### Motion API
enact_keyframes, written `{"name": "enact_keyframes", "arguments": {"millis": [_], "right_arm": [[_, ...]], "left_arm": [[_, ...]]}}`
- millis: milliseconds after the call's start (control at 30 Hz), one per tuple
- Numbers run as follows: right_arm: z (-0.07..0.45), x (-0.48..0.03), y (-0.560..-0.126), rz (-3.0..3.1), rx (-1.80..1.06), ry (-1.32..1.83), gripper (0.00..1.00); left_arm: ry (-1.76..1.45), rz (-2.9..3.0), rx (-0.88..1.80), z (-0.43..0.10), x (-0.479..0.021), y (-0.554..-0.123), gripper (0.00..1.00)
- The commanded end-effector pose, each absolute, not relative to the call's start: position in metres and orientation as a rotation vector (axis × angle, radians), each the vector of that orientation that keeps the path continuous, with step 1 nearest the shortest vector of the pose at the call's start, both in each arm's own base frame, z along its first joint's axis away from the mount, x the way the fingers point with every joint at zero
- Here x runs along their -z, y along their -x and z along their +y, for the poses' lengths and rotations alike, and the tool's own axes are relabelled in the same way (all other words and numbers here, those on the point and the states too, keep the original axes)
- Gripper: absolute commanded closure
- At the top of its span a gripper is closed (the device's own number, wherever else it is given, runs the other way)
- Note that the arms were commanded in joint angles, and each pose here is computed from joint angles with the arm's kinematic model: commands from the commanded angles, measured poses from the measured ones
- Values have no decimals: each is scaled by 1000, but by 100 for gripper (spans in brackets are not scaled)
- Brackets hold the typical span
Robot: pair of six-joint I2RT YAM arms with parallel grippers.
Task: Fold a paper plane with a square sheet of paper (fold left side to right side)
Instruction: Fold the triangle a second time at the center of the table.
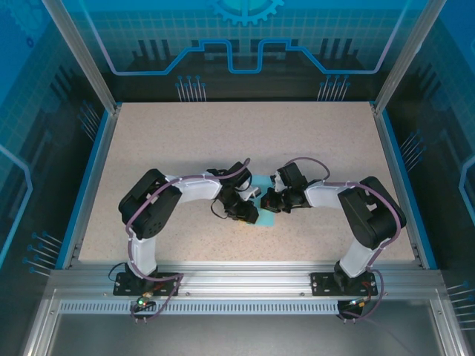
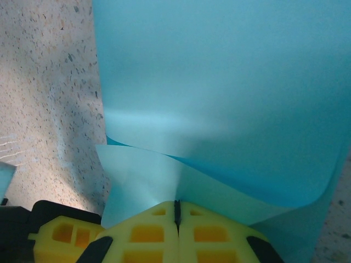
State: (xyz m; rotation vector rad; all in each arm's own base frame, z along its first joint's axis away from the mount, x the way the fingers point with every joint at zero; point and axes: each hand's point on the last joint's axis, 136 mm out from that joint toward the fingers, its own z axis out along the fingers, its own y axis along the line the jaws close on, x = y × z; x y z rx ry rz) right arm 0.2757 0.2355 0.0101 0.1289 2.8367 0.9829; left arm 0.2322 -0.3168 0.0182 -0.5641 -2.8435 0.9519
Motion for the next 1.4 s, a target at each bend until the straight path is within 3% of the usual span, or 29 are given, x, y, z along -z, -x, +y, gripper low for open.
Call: {"name": "enact_keyframes", "arguments": {"millis": [0, 400, 800, 1367], "right_arm": [[216, 19, -247, 2995, -829, -175, 100], [211, 19, -246, 3002, -807, -181, 100], [213, 18, -248, 3000, -818, -174, 100], [213, 17, -248, 3001, -817, -168, 100]], "left_arm": [[559, -2813, -918, -309, -7, -226, 73], [507, -2819, -915, -294, -10, -212, 74], [536, -2909, -1084, -305, -62, -230, 76], [519, -2941, -882, -302, -20, -247, 84]]}}
